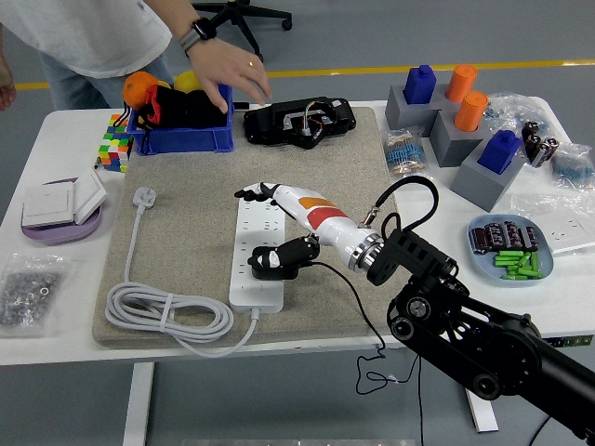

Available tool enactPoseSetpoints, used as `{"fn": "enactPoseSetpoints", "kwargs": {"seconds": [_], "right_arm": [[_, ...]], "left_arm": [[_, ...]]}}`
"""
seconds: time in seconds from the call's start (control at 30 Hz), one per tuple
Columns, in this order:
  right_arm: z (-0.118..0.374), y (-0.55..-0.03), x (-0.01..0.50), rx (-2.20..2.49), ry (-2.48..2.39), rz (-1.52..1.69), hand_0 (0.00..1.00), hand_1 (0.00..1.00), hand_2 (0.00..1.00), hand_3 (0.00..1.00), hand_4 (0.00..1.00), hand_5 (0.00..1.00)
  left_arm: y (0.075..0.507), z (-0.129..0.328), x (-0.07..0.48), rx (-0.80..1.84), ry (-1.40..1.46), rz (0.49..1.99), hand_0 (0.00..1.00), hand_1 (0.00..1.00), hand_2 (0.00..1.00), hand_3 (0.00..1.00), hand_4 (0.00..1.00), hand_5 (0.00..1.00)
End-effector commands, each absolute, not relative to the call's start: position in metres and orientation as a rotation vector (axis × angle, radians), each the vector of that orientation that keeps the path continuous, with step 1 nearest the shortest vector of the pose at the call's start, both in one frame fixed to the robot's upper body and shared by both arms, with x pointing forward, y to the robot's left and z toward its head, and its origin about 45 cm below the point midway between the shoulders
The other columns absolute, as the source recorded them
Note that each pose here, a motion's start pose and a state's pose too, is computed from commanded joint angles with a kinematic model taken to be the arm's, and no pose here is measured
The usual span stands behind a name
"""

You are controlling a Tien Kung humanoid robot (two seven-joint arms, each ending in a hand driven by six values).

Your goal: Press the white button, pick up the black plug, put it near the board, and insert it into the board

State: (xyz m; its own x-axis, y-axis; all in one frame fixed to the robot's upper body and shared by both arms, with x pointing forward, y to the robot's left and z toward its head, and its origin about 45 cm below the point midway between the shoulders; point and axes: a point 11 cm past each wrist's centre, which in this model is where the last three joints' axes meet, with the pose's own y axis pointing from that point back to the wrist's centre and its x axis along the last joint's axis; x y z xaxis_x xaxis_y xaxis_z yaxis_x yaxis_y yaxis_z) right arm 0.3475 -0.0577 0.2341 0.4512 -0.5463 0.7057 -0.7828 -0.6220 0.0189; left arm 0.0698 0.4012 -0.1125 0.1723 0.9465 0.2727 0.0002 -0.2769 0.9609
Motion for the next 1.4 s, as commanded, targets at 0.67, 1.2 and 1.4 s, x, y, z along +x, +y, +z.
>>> {"fn": "enactPoseSetpoints", "kwargs": {"seconds": [0.67,1.2,1.4], "right_arm": [[0.268,-0.233,0.361,2.069,-1.782,0.909,0.936,0.895,0.862,0.871,0.998,0.605],[0.250,-0.321,0.338,1.816,-2.035,0.796,0.935,0.885,0.844,0.861,0.998,0.636],[0.254,-0.335,0.333,1.758,-2.095,0.795,0.934,0.881,0.840,0.854,0.998,0.637]], "left_arm": [[0.402,-0.112,0.071,1.511,0.943,1.258,0.623,0.629,0.635,0.689,0.549,0.395],[0.402,-0.113,0.066,1.522,0.941,1.244,0.624,0.629,0.635,0.691,0.551,0.395],[0.400,-0.114,0.062,1.522,0.951,1.241,0.627,0.630,0.635,0.691,0.552,0.394]]}}
